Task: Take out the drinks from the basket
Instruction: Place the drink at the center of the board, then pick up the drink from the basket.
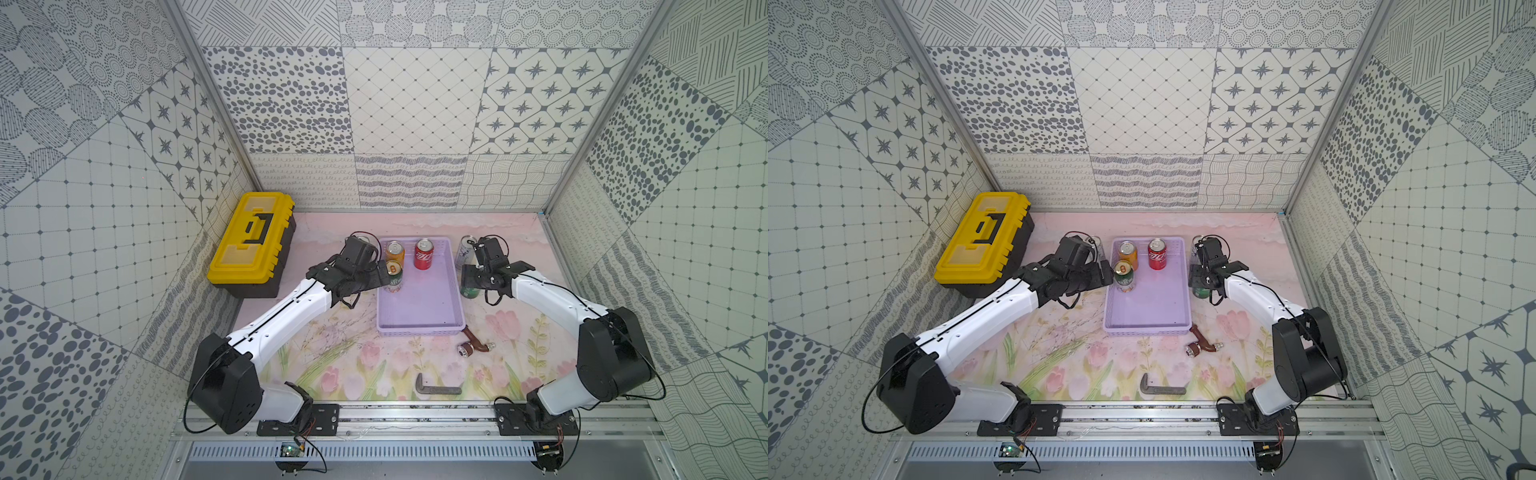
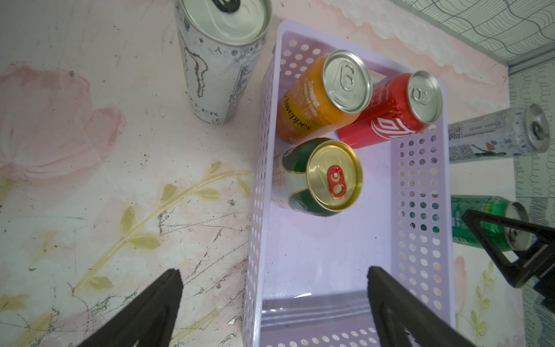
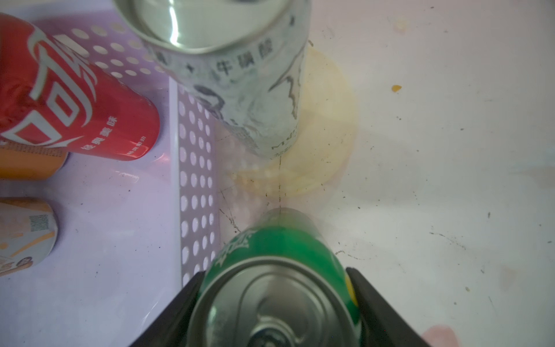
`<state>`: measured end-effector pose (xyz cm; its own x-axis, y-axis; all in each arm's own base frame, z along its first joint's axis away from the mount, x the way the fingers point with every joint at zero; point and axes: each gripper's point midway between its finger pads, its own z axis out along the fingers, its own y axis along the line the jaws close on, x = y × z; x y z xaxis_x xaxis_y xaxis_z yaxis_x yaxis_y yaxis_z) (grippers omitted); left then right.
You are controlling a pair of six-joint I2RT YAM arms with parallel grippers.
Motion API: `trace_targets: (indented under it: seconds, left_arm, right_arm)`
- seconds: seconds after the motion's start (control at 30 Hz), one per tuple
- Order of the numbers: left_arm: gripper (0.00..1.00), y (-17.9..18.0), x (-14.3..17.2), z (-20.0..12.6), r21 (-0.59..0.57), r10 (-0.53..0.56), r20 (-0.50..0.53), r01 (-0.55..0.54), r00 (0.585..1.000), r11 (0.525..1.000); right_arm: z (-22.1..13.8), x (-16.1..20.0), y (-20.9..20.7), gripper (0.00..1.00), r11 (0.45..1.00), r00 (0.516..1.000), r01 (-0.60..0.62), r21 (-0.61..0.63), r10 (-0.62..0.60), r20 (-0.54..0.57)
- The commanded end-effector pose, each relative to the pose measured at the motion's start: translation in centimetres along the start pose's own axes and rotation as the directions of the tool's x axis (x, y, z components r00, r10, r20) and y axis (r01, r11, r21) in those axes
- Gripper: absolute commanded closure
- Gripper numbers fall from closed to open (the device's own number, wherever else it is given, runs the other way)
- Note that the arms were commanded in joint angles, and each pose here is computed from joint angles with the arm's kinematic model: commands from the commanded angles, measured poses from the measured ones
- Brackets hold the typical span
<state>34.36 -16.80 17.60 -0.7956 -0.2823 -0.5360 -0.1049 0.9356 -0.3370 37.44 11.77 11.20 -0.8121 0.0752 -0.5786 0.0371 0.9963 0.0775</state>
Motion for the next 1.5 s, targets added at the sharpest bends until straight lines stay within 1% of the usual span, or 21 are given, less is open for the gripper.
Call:
trace_targets:
  seconds: [0.0, 0.13, 0.3, 0.43, 0.5, 0.6, 0.67, 0.77, 1.0, 1.2, 1.47]
  left_arm:
    - [0.0, -0.1, 0.1, 0.2, 0.0, 0.011, -0.014, -0.011, 1.0, 1.0]
    - [0.0, -0.1, 0.2, 0.3, -0.002, 0.009, -0.019, -0.009, 1.0, 1.0]
    - [0.0, -0.1, 0.3, 0.4, 0.003, 0.008, -0.023, -0.008, 1.0, 1.0]
    - [0.0, -0.6, 0.2, 0.0, 0.023, 0.015, -0.021, -0.015, 1.0, 1.0]
    - [0.0, -1.0, 0.0, -0.2, 0.032, 0.024, -0.017, -0.024, 1.0, 0.999]
    - [0.0, -1.9, -0.2, -0.4, 0.048, 0.048, -0.014, -0.048, 0.999, 0.998]
    - [0.01, -2.8, -0.1, -0.3, 0.058, 0.073, -0.012, -0.072, 0.997, 0.996]
    - [0.02, -4.0, 0.2, 0.0, 0.053, 0.118, -0.014, -0.118, 0.993, 0.992]
    - [0.04, -6.1, 0.7, 1.4, 0.028, 0.204, -0.023, -0.203, 0.979, 0.979]
    - [0.04, -6.5, 0.0, 2.6, -0.003, 0.22, -0.017, -0.22, 0.975, 0.975]
    - [0.05, -6.8, -0.3, 4.3, -0.037, 0.24, -0.04, -0.242, 0.97, 0.97]
  right_arm:
    - [-0.5, -3.2, 1.3, 0.29, 0.999, 0.993, -0.026, -0.044, 0.031, 0.11]
    - [-0.3, -2.8, 1.2, 0.21, 0.999, 0.994, -0.035, -0.04, 0.039, 0.102]
    - [-0.3, -2.8, 1.1, 0.16, 0.998, 0.993, -0.048, -0.04, 0.051, 0.102]
    - [-1.9, -3.7, 1.1, 0.13, 0.996, 0.987, -0.066, -0.055, 0.073, 0.145]
    - [-2.9, -4.3, 0.9, 0.12, 0.995, 0.981, -0.081, -0.059, 0.09, 0.174]
    - [-4.7, -5.2, 1.1, 0.12, 0.991, 0.968, -0.092, -0.098, 0.112, 0.223]
    - [-5.7, -5.5, 1.8, 0.12, 0.987, 0.961, -0.076, -0.142, 0.11, 0.252]
    - [-6.6, -5.6, 2.6, 0.12, 0.987, 0.958, -0.044, -0.153, 0.085, 0.275]
    - [-7.4, -5.6, 3.4, 0.12, 0.985, 0.955, -0.018, -0.174, 0.068, 0.289]
    - [-7.8, -5.6, 3.2, 0.11, 0.984, 0.95, -0.014, -0.175, 0.068, 0.306]
    - [-7.9, -5.6, 3.3, 0.12, 0.983, 0.948, -0.015, -0.185, 0.073, 0.309]
